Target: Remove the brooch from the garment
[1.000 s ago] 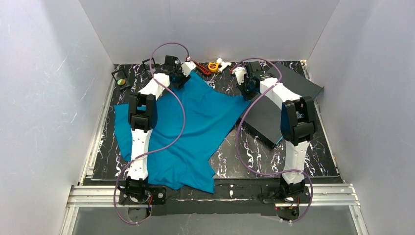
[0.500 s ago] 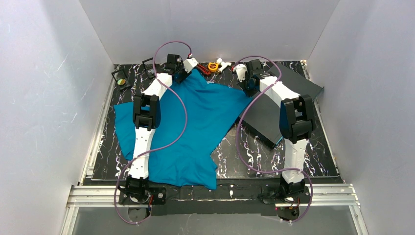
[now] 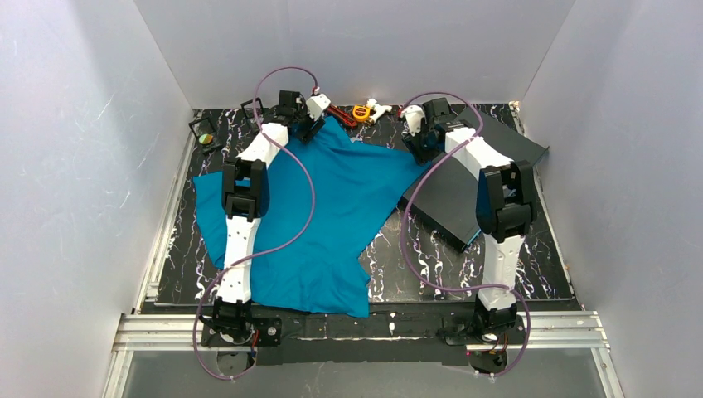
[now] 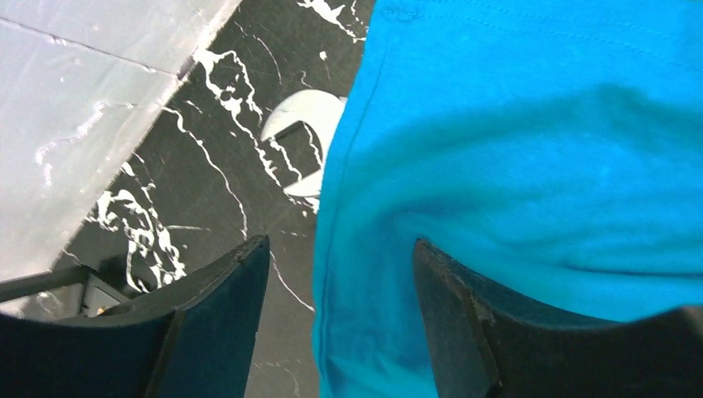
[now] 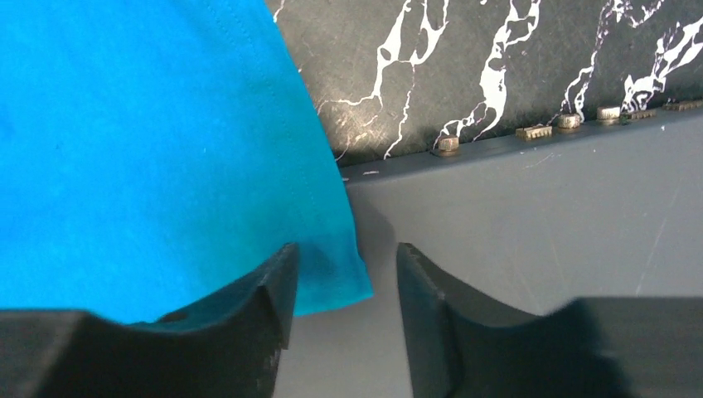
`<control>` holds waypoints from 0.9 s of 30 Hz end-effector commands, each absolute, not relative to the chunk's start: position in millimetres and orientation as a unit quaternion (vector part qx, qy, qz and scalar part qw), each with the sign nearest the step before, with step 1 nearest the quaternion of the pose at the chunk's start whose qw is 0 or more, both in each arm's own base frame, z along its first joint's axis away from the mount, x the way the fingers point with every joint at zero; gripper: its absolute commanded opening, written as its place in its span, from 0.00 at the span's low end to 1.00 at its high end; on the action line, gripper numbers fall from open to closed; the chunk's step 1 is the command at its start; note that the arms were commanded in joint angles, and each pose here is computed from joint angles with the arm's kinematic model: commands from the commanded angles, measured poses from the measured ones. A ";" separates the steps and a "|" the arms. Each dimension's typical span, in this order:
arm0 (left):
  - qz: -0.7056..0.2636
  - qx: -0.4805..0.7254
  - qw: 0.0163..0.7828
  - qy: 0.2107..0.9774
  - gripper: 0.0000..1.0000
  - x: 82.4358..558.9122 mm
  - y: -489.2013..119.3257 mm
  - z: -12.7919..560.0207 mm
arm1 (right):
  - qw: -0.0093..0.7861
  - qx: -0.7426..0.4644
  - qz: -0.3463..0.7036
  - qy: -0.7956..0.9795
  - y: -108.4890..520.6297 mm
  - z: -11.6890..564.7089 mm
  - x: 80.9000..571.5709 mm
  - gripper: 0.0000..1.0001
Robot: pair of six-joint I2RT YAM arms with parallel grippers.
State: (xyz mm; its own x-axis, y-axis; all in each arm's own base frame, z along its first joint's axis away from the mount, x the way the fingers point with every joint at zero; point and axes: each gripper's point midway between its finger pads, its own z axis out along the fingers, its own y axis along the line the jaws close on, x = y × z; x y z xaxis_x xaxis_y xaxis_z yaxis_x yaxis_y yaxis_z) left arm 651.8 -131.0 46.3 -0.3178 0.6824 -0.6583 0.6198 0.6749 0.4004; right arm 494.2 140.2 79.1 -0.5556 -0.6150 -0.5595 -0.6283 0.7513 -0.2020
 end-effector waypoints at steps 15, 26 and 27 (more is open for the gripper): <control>-0.121 0.266 0.400 0.869 0.98 513.6 -127.9 240.7 | 0.446 -0.350 0.104 0.817 166.5 235.6 451.0 0.98; -0.257 0.175 0.329 0.892 0.98 366.3 -70.9 272.9 | 0.437 -0.327 0.122 0.829 145.1 234.0 376.3 0.98; -0.258 0.169 0.328 0.893 0.98 354.8 -62.9 270.7 | 0.425 -0.319 0.121 0.838 139.5 220.7 367.5 0.99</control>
State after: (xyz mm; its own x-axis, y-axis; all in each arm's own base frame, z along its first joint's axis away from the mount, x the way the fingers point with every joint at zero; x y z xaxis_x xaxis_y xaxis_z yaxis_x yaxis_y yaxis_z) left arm 420.4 -76.3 263.4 -0.6723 0.1922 -0.7148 0.4939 0.8358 -0.2398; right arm 396.1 150.9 230.6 -0.3900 -0.4676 -0.7932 -0.6595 0.7430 -0.1137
